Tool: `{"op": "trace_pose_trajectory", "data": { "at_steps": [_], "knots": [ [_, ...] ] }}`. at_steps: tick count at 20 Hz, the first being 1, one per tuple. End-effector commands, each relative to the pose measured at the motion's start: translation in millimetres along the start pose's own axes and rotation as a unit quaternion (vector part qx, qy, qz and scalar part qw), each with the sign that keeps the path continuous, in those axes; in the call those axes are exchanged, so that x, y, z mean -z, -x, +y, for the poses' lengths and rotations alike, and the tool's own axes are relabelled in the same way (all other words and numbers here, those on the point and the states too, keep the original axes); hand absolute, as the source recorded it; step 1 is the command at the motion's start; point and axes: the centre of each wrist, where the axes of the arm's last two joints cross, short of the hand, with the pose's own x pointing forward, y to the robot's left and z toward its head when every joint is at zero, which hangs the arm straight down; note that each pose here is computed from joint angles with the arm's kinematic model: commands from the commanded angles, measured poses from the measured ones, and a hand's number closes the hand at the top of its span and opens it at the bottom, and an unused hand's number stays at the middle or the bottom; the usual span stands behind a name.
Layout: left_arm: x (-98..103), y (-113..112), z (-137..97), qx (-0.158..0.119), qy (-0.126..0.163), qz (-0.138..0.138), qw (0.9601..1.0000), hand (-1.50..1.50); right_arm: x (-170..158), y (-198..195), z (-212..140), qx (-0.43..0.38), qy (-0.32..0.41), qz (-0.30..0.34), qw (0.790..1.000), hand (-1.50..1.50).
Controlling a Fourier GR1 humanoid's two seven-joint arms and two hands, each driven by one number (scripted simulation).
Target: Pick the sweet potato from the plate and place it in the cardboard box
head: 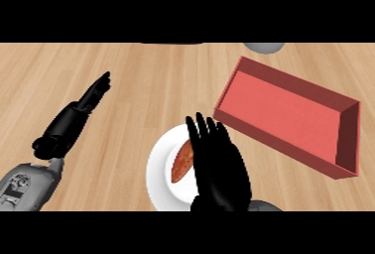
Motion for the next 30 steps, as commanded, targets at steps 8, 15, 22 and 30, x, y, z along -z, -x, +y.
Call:
{"op": "trace_pose_trajectory", "data": {
  "at_steps": [8,15,22,30],
  "knots": [
    [1,-3,1,0.0,0.001,-0.003,1.0,0.0,26,-42,14,-0.045,-0.079,0.125,0.988,-1.5],
    [4,-3,-6,-0.006,-0.006,0.001,1.0,0.0,32,-49,30,-0.083,-0.066,0.147,0.983,-1.5],
    [-6,2,-8,-0.001,0.007,-0.005,1.0,0.0,53,-49,39,-0.081,-0.064,0.166,0.981,-1.5],
    [-10,7,2,0.005,-0.012,0.001,0.9999,0.0,75,-41,41,-0.109,-0.08,0.185,0.973,-1.5]
  ]
}}
